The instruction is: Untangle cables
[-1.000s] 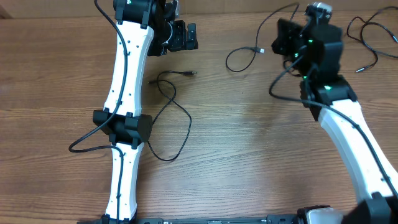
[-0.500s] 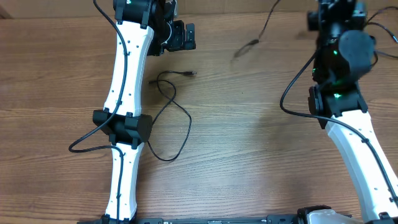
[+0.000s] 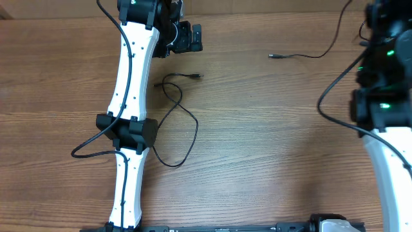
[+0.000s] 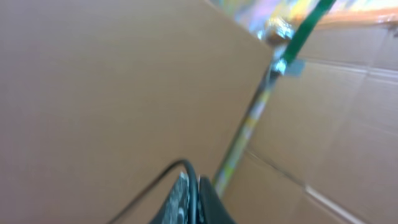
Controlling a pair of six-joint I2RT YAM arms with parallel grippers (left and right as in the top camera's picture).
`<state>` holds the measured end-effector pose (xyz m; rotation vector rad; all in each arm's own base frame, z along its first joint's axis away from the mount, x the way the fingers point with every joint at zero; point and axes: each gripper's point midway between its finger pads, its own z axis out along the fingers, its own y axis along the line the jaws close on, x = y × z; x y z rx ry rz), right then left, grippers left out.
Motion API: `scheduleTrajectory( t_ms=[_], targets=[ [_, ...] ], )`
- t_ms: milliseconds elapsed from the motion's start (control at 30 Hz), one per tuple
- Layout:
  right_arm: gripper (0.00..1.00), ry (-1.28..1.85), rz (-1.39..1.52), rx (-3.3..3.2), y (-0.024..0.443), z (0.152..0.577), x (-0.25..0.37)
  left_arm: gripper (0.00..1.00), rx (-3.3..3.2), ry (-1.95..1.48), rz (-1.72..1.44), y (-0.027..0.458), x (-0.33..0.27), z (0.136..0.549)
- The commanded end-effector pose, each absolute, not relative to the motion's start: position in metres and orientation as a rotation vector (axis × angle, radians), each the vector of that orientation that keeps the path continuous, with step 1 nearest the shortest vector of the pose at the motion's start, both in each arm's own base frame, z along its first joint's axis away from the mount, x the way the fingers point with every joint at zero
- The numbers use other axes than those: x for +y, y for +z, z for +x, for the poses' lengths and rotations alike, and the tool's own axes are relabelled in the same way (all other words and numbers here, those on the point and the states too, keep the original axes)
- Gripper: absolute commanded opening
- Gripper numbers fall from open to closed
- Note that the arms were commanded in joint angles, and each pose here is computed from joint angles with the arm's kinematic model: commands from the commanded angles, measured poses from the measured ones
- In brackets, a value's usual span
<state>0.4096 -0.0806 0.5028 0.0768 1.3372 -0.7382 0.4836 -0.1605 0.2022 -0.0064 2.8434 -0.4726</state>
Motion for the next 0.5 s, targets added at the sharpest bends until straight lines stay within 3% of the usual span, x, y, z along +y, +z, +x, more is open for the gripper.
scheduleTrajectory(
  t_ms=[0, 233, 467],
  targets=[
    [0.04, -0.619, 0.19, 1.278, 0.555, 0.377, -0.107, 1.0, 2.802, -0.467, 0.036, 0.219, -0.163, 0.481],
    [0.03, -0.626, 0.314, 1.497, 0.557, 0.341, -0.165, 1.0, 2.804, -0.47, 0.054, 0.219, -0.169, 0.479],
    [0.04, -0.814, 0.486, 1.399, 0.591, 0.296, -0.241, 1.0, 2.804, -0.471, 0.063, 0.219, -0.171, 0.478]
  ],
)
